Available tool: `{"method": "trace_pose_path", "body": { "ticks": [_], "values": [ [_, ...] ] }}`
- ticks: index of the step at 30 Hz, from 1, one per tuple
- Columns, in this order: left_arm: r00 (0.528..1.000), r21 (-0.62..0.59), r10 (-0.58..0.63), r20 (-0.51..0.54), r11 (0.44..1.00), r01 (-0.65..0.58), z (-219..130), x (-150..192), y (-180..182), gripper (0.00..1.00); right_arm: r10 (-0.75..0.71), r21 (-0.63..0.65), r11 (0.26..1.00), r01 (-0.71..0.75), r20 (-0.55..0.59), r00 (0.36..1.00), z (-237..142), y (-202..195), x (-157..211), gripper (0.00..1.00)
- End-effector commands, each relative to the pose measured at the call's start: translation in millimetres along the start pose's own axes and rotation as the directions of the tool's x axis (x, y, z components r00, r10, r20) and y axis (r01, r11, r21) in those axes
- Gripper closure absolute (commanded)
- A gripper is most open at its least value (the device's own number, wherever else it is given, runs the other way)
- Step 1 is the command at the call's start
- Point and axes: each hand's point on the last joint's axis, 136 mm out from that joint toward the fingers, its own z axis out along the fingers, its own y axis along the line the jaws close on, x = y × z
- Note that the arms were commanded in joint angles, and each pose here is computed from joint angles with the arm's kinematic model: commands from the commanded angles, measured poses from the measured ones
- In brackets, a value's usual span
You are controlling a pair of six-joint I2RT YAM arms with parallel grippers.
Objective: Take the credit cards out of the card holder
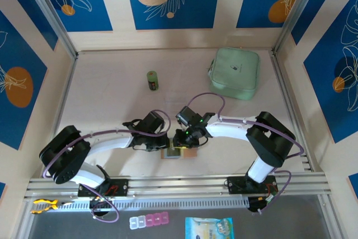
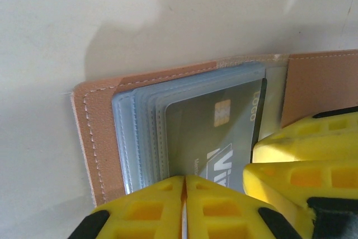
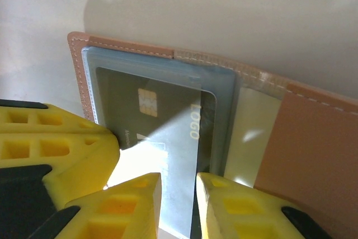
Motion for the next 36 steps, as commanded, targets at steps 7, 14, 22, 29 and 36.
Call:
{"method": "trace_pose_path", "body": {
  "ticks": [7, 14, 22, 29, 36],
  "values": [
    [1.0, -0.064, 0.022, 0.015, 0.998, -0.021, -7, 4, 12, 0.8, 0.024, 0.098, 0.995, -0.023, -0.004, 1.0, -7, -23, 7, 0.73],
    [0.999, -0.027, 0.025, 0.043, 0.999, -0.024, -18, -2, -1, 0.73, 0.009, 0.041, 0.999, -0.011, 0.026, 1.0, -15, -13, 5, 0.73],
    [1.0, -0.024, 0.017, 0.018, 1.0, -0.016, -10, 2, 2, 0.82, -0.001, -0.147, 0.989, 0.008, 0.048, 0.999, -19, 7, 3, 0.72],
    [1.0, -0.069, 0.002, 0.005, 0.998, -0.002, -1, 5, 16, 0.85, -0.003, -0.187, 0.982, 0.01, 0.042, 0.999, -16, 7, 3, 0.72],
    [1.0, -0.097, 0.001, -0.002, 0.995, -0.002, -1, 8, 24, 0.86, -0.005, -0.202, 0.979, 0.011, 0.027, 1.0, -12, 10, 2, 0.73]
  ]
}}
